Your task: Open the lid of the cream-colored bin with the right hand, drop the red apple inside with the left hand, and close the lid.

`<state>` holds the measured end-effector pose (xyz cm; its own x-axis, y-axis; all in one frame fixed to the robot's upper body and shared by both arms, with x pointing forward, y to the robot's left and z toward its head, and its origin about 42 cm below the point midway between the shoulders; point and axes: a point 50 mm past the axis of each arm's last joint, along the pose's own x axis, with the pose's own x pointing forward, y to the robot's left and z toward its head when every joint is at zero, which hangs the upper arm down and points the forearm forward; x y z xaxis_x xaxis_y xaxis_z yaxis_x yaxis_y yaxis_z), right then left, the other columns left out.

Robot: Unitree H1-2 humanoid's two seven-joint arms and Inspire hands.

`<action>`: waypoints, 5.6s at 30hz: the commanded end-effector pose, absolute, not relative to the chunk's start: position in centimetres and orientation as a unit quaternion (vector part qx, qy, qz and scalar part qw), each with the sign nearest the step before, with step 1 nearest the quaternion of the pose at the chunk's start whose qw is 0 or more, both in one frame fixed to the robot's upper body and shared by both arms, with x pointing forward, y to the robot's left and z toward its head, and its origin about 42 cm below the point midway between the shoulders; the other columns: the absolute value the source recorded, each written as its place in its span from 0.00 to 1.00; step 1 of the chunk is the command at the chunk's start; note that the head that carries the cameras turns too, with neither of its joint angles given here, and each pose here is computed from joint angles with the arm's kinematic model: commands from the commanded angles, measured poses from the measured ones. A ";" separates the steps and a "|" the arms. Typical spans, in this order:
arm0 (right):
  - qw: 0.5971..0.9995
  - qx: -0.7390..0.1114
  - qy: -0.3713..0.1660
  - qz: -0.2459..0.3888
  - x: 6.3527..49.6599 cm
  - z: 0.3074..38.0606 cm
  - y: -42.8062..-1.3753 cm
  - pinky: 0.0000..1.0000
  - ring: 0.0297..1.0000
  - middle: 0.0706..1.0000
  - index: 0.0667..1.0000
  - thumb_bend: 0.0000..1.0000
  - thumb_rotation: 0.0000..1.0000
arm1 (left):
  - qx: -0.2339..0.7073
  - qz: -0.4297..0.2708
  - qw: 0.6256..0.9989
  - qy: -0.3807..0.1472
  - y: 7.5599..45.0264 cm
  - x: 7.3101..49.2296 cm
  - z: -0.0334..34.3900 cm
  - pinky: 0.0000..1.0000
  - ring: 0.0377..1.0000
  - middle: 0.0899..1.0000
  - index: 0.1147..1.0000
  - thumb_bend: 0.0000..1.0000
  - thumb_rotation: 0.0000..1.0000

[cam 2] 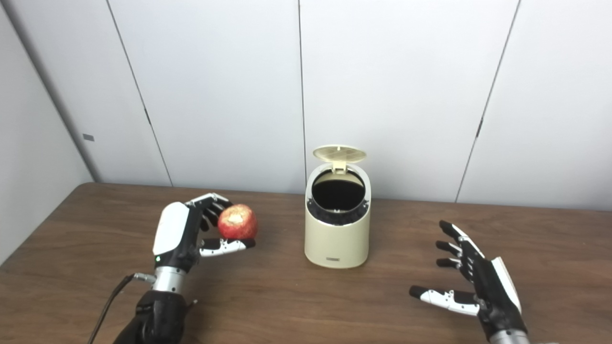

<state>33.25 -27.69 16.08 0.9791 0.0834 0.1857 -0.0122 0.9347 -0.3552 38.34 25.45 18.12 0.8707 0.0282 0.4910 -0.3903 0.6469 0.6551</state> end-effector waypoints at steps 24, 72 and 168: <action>0.972 -0.196 -0.131 0.011 34.8 17.5 -26.7 0.64 0.83 0.91 0.87 0.72 0.08 | 0.344 0.079 0.870 -0.344 14.8 41.7 25.9 0.28 0.36 0.42 0.42 0.53 0.00; 0.970 -0.195 -0.144 0.001 34.7 16.9 -26.8 0.68 0.84 0.91 0.86 0.76 0.11 | 0.413 0.092 0.830 -0.363 10.4 45.1 23.4 0.47 0.58 0.63 0.72 0.88 0.17; 0.859 -0.410 -0.296 0.081 42.3 38.0 -19.2 0.64 0.79 0.83 0.80 0.67 0.63 | 0.035 -0.028 0.986 -0.158 23.6 37.7 11.4 0.51 0.59 0.67 0.72 0.57 0.01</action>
